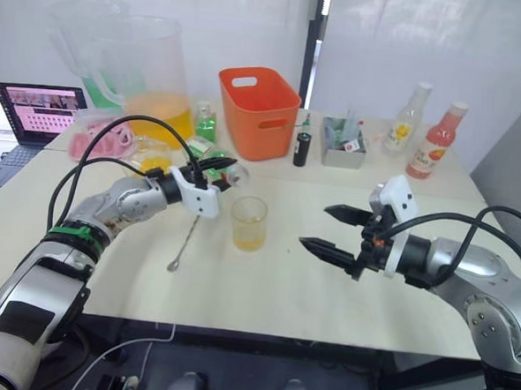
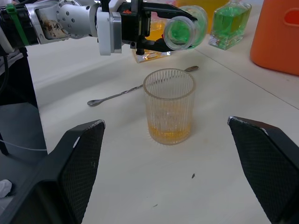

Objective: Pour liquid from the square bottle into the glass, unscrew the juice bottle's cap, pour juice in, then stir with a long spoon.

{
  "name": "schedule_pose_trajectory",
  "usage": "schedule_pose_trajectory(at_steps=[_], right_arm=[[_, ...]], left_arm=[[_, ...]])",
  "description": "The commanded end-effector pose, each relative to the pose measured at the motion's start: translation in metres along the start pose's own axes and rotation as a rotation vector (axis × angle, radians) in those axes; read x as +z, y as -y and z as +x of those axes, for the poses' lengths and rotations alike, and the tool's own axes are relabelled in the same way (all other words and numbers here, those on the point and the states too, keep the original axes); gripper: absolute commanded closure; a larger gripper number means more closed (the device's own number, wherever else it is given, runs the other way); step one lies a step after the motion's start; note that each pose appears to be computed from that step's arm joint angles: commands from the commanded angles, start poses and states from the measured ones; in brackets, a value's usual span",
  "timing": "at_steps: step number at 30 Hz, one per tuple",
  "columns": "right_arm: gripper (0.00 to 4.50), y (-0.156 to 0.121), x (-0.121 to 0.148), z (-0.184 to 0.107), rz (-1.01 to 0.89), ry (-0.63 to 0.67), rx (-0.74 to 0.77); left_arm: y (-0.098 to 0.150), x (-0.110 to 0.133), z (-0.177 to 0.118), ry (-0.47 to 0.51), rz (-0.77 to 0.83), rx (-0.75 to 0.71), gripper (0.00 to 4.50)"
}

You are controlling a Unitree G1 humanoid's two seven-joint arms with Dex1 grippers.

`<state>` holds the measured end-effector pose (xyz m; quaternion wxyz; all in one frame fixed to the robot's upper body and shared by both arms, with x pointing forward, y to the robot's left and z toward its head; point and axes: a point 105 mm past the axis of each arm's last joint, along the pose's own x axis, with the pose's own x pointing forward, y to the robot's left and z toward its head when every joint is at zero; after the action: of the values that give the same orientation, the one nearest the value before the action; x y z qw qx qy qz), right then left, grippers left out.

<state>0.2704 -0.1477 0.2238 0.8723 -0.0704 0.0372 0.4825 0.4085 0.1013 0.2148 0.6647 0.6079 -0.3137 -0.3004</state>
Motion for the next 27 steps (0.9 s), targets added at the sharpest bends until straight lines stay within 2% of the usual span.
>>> schedule_pose_trajectory(at_steps=[1, 27], right_arm=[[0.05, -0.006, 0.004, 0.000, -0.030, -0.002, 0.019], [0.05, -0.001, 0.001, 0.002, -0.055, -0.018, 0.005]], left_arm=[[-0.029, 0.010, 0.004, 0.050, 0.079, 0.080, 3.09], [-0.014, 0.021, 0.005, 0.106, 0.214, 0.038, 3.09]])
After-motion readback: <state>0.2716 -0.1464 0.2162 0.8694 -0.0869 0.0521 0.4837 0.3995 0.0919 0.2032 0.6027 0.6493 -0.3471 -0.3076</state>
